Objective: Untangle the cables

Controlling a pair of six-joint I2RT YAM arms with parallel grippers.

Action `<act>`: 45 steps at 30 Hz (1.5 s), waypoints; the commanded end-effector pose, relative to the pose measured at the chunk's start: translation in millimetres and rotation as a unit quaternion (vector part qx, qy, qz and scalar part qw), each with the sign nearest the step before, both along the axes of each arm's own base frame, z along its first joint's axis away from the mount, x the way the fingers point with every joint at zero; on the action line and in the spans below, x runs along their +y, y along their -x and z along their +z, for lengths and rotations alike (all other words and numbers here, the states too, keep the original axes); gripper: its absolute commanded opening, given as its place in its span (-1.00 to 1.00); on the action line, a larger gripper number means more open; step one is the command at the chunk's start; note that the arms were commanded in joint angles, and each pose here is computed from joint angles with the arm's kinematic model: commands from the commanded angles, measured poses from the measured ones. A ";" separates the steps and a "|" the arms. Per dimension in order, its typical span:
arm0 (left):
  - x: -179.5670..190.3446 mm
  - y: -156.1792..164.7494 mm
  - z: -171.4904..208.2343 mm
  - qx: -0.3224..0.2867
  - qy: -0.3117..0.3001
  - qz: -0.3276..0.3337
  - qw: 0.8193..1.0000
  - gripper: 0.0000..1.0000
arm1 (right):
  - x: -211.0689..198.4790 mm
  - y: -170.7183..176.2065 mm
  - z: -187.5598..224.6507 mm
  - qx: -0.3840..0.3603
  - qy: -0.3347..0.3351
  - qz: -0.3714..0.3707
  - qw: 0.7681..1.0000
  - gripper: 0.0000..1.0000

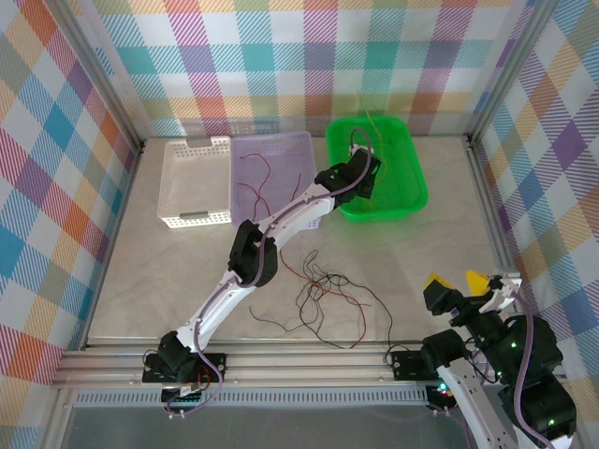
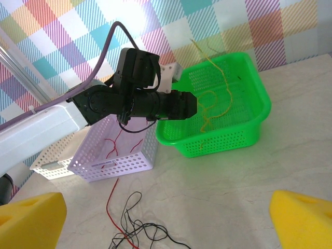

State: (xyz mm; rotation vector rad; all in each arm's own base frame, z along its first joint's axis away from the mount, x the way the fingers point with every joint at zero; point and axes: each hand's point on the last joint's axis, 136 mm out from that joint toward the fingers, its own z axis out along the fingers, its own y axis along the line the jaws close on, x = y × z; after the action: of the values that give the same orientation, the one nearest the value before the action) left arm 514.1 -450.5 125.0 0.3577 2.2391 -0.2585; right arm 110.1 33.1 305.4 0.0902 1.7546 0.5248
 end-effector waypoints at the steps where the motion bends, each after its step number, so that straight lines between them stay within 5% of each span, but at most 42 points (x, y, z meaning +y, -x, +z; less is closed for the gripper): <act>1: 8.8 -2.1 53.8 -0.022 0.027 -0.002 0.999 0.11 | 2.6 0.4 1.0 -0.008 0.002 0.010 1.000 0.99; 10: 23.9 29.1 163.3 -0.051 0.084 -0.025 0.995 0.37 | 6.8 -10.3 -7.6 0.025 0.013 0.011 1.000 0.99; 18: 81.5 83.1 228.0 -0.056 0.112 -0.003 0.992 0.70 | 38.8 -41.7 -32.6 0.136 0.044 0.069 0.987 1.00; 28: 190.5 207.6 175.3 0.018 0.108 0.076 0.991 0.79 | 110.9 -85.9 -113.1 0.287 0.003 0.175 0.942 0.98; 33: 236.0 263.5 140.5 0.035 0.100 0.119 0.987 0.79 | 156.7 -98.6 -155.0 0.306 0.129 0.195 0.923 0.98; 41: 309.5 323.8 91.1 0.055 0.120 0.189 0.973 0.78 | 212.2 -120.5 -207.4 0.331 0.191 0.233 0.894 0.83; 45: 329.5 337.4 68.4 0.070 0.121 0.208 0.968 0.76 | 231.0 -125.3 -232.0 0.351 0.214 0.245 0.878 0.60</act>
State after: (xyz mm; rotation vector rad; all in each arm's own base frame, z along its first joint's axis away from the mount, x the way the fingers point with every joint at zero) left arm 182.9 -138.5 208.8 -0.1740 2.3104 -0.3831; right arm 217.5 242.0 64.3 -0.5283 2.6787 0.4558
